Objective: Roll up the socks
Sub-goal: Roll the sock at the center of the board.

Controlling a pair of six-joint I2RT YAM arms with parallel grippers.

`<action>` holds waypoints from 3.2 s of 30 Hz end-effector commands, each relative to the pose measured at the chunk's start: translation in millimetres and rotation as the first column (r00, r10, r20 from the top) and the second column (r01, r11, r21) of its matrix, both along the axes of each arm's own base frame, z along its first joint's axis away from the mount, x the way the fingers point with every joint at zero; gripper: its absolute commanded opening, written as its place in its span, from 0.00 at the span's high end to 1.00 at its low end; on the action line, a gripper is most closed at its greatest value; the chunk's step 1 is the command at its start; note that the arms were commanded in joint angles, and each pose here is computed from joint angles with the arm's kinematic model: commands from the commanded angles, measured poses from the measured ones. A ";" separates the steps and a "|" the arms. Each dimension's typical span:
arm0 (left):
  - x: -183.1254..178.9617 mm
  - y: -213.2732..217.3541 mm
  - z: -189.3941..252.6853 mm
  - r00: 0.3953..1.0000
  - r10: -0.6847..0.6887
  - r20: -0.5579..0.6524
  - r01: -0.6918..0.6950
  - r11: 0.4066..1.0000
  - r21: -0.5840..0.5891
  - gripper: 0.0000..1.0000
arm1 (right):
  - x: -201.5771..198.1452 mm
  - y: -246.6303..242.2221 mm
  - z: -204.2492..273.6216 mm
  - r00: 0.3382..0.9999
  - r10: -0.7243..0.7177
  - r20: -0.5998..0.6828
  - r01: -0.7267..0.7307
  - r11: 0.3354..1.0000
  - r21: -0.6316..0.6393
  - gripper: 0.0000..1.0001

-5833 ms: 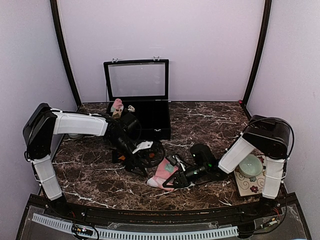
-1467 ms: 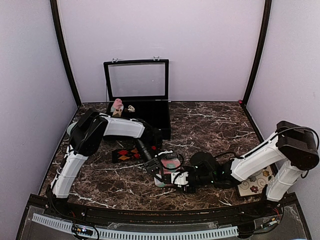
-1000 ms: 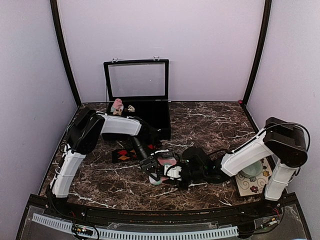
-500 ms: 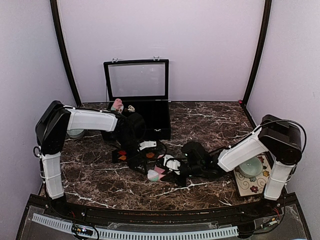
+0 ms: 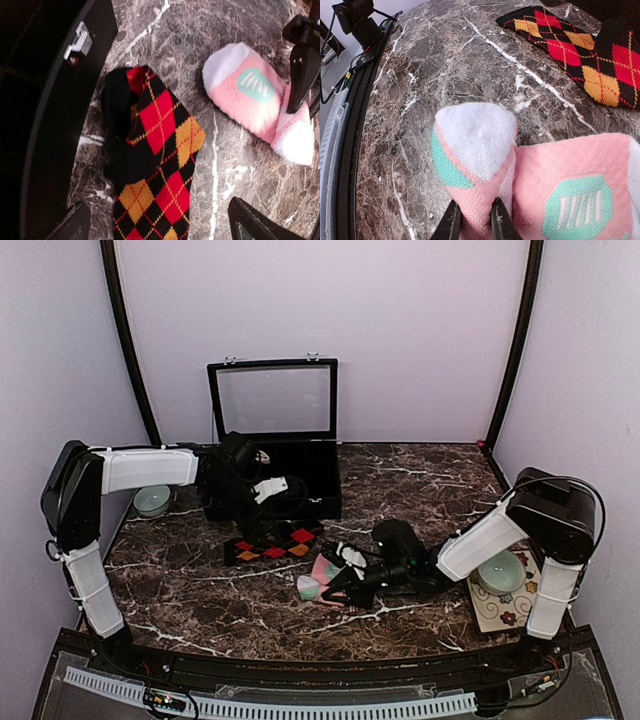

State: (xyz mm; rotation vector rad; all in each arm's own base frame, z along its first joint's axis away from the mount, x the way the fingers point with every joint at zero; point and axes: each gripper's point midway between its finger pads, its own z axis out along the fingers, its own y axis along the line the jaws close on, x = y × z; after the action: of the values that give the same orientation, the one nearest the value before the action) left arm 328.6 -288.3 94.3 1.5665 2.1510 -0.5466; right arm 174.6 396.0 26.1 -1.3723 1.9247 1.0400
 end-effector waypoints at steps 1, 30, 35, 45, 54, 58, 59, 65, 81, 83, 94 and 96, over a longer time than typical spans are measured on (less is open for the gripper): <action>-5.7 5.3 16.8 0.989 0.008 0.150 -0.011 1.000 0.018 0.01 | -57.0 -64.7 -80.2 0.934 -0.082 -0.348 -0.020 0.960 -0.281 0.93; -149.3 -88.2 -18.1 0.869 -0.449 0.207 0.469 0.881 -0.058 0.55 | -59.3 -90.9 -108.1 0.838 -0.227 -0.496 0.041 0.933 -0.357 0.94; -146.4 -96.5 -24.5 0.864 -0.457 0.214 0.480 0.874 -0.072 0.55 | -59.7 -87.8 -108.6 0.826 -0.224 -0.517 0.036 0.937 -0.347 0.94; -124.7 -89.5 -56.0 0.868 -0.472 0.152 0.477 0.879 -0.001 0.85 | -62.8 -91.3 -107.6 0.818 -0.221 -0.531 0.030 0.939 -0.344 0.93; -128.7 -84.6 -69.5 0.875 -0.481 -0.053 0.478 0.877 -0.053 0.98 | -51.1 -88.0 -94.5 0.858 -0.221 -0.464 0.074 0.946 -0.314 0.88; -129.3 -85.9 -80.2 0.880 -0.456 -0.131 0.454 0.890 -0.049 0.97 | -44.6 -87.6 -84.0 0.879 -0.226 -0.419 0.107 0.951 -0.289 0.16; -128.5 -86.7 -82.7 0.882 -0.446 -0.152 0.444 0.895 -0.047 0.97 | -41.1 -85.7 -78.3 0.890 -0.224 -0.396 0.119 0.955 -0.271 0.03; -124.3 -88.2 -101.4 0.893 -0.354 -0.279 0.374 0.927 0.020 0.97 | -17.2 -86.1 -38.7 0.930 -0.285 -0.231 0.250 0.953 -0.170 0.01; -146.7 -74.1 -133.9 0.805 -0.273 -0.526 0.373 0.923 0.091 0.94 | 67.7 -168.8 134.0 0.491 -0.843 0.218 0.786 0.537 0.305 0.01; -146.3 -73.3 -137.5 0.803 -0.260 -0.536 0.366 0.925 0.100 0.94 | 63.8 -162.3 146.7 0.532 -0.814 0.232 0.743 0.580 0.333 0.01; -124.3 -65.6 -171.2 0.811 -0.092 -0.577 0.273 0.933 0.235 0.93 | -10.4 -100.1 74.9 0.800 -0.220 0.558 0.265 0.964 0.000 0.14; -119.3 -62.0 -177.1 0.826 -0.077 -0.558 0.264 0.928 0.263 0.93 | -19.8 -89.9 75.3 0.797 -0.167 0.581 0.203 0.979 0.002 0.16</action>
State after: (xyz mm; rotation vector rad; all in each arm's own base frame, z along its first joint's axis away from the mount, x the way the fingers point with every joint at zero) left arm 217.8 -423.1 31.8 1.8689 2.1897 -1.3193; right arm 172.8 290.5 104.7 -1.1183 1.7223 0.4193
